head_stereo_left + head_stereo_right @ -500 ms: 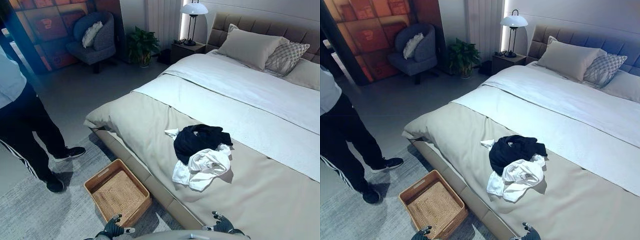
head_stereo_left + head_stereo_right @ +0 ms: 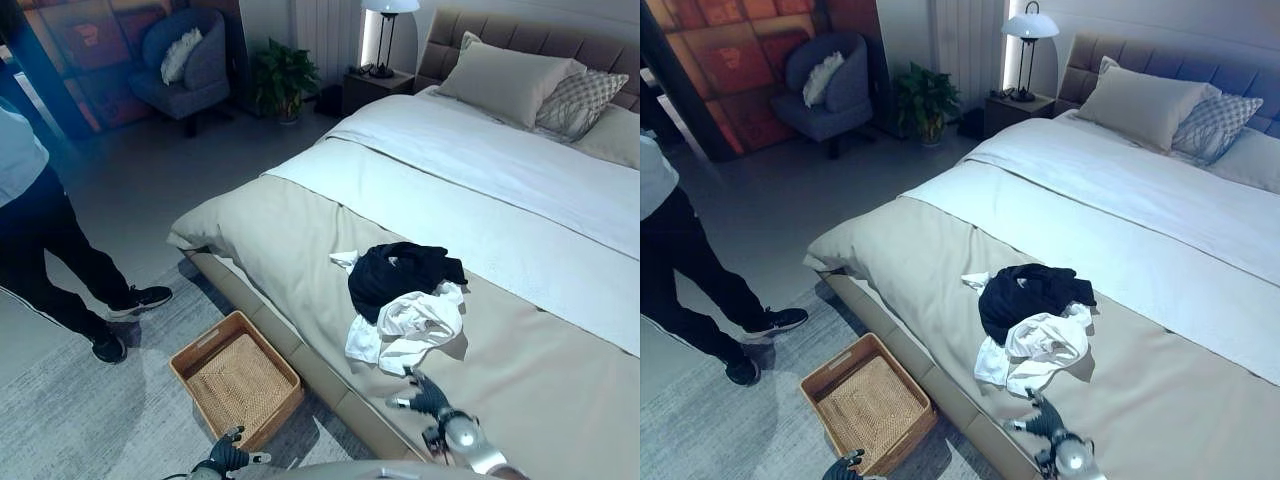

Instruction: Pick up clothes into the bucket

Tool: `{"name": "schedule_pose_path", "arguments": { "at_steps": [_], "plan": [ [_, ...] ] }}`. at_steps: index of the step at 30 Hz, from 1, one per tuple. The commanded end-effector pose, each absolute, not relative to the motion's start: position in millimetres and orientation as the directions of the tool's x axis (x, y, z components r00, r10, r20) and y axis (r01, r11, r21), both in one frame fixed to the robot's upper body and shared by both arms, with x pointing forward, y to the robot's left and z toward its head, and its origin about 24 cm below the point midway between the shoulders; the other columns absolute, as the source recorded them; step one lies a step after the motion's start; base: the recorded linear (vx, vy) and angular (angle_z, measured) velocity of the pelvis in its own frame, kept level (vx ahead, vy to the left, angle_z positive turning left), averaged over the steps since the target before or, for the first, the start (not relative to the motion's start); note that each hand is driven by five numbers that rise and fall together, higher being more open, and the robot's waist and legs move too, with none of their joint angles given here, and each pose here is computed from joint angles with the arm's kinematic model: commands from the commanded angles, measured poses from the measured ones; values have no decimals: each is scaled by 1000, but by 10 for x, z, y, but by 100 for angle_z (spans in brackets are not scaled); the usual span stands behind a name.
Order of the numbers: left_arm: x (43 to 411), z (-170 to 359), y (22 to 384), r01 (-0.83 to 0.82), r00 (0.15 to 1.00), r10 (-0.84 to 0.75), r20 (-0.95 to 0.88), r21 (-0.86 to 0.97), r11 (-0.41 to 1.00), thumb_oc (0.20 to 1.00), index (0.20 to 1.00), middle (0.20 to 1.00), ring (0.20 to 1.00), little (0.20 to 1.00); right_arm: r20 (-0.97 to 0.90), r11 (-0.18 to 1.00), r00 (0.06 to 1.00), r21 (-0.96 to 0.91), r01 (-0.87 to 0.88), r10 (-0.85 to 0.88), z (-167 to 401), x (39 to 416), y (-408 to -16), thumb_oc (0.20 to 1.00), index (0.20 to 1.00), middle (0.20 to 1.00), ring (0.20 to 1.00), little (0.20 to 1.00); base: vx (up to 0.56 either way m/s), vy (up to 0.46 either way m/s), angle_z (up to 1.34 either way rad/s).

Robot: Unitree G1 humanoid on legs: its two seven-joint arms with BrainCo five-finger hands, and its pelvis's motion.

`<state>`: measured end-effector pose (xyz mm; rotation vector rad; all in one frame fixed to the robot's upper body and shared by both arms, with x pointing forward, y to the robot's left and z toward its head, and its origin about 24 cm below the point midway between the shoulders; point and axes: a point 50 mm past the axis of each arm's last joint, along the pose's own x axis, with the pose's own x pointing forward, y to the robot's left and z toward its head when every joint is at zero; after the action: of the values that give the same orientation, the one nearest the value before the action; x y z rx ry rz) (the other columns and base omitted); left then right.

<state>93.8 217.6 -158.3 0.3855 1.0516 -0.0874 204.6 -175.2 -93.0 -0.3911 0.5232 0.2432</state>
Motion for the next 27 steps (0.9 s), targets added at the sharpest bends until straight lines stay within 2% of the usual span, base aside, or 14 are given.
{"name": "schedule_pose_path", "arguments": {
  "at_steps": [1, 4, 5, 8, 9, 10, 13, 16, 19, 22, 27],
  "plan": [
    [1273, -1526, 1932, 292, 592, 43, -805, 264, 919, 1000, 1000, 1000, 1000, 1000, -197, 862, 958, -425, -275, 208, -245, 2648, -1648, 1000, 1000, 1000, 1000, 1000, -53, 3, 4],
    [1380, -1483, 1918, 285, 626, 40, -779, 277, 918, 1000, 1000, 1000, 1000, 1000, -39, 821, 985, -548, -159, 165, 118, 2884, -1760, 1000, 1000, 1000, 1000, 1000, -61, 4, 6],
    [1437, -1461, 1906, 285, 644, 42, -764, 291, 913, 1000, 1000, 1000, 1000, 1000, 71, 796, 991, -603, -44, 109, 352, 3007, -1880, 1000, 1000, 1000, 1000, 1000, -48, 9, 4],
    [1514, -1423, 1883, 281, 672, 40, -740, 304, 910, 1000, 1000, 1000, 1000, 1000, 160, 779, 987, -619, 97, 4, 517, 3115, -2032, 1000, 1000, 1000, 1000, 1000, -31, 4, 16],
    [1597, -1377, 1875, 258, 704, 49, -709, 319, 912, 1000, 1000, 1000, 1000, 1000, 234, 734, 968, -641, 226, -93, 648, 3184, -2186, 1000, 1000, 1000, 1000, 1000, -44, 4, 12],
    [1600, -1375, 1875, 258, 704, 49, -708, 319, 912, 1000, 1000, 1000, 1000, 1000, 236, 733, 967, -641, 227, -94, 650, 3185, -2186, 1000, 1000, 1000, 1000, 1000, -49, 5, 10],
    [1717, -1311, 1841, 234, 744, 57, -666, 339, 911, 1000, 1000, 1000, 1000, 1000, 321, 673, 895, -592, 444, -309, 834, 3298, -2521, 1000, 1000, 1000, 1000, 1000, -37, 16, 13],
    [1768, -1279, 1797, 236, 762, 47, -646, 345, 908, 1000, 1000, 1000, 1000, 1000, 339, 624, 846, -571, 533, -412, 893, 3318, -2723, 1000, 1000, 1000, 1000, 1000, -37, 27, 13],
    [1854, -1226, 1767, 226, 789, 43, -612, 355, 907, 1000, 1000, 1000, 1000, 1000, 385, 494, 776, -609, 621, -500, 1052, 3319, -3048, 1000, 1000, 1000, 1000, 1000, -59, 47, 12],
    [1879, -1211, 1730, 221, 797, 37, -603, 348, 911, 1000, 1000, 1000, 1000, 1000, 377, 421, 731, -630, 652, -568, 1161, 3325, -3301, 1000, 1000, 1000, 1000, 1000, -7, 31, 19],
    [1950, -1168, 1678, 213, 813, 23, -581, 335, 918, 1000, 1000, 1000, 1000, 1000, 439, 352, 674, -611, 709, -594, 1475, 3372, -3476, 1000, 1000, 1000, 1000, 1000, -28, 8, 16]
  ]
}}
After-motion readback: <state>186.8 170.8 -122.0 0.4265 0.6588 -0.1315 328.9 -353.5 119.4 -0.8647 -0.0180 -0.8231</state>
